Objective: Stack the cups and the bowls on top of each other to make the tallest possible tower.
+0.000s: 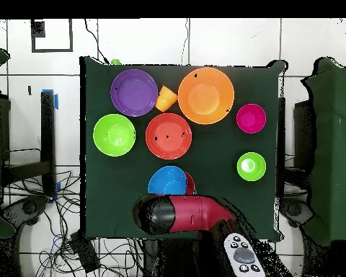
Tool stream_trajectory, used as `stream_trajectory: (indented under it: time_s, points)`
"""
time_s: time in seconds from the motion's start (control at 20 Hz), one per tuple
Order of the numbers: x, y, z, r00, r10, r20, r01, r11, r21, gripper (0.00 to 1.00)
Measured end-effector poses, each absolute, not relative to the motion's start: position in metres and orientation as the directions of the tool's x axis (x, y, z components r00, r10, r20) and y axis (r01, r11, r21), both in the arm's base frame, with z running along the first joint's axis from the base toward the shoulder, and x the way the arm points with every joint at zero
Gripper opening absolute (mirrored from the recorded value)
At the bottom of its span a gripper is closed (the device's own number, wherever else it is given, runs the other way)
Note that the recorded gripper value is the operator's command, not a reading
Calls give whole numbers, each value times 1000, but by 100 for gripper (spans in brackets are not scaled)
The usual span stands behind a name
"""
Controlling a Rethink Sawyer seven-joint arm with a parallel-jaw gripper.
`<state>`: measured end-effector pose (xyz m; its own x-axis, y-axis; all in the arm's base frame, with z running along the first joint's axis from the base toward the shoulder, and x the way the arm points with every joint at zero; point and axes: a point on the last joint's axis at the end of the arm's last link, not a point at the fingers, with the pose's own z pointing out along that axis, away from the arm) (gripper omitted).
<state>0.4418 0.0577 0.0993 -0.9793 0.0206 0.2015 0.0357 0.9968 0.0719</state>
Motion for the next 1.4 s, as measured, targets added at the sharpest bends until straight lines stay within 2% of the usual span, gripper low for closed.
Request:
stream_trajectory:
  time_s: [1.4]
  points:
    - [494, -15, 103, -998, -6, 62, -8, 1000, -25, 0]
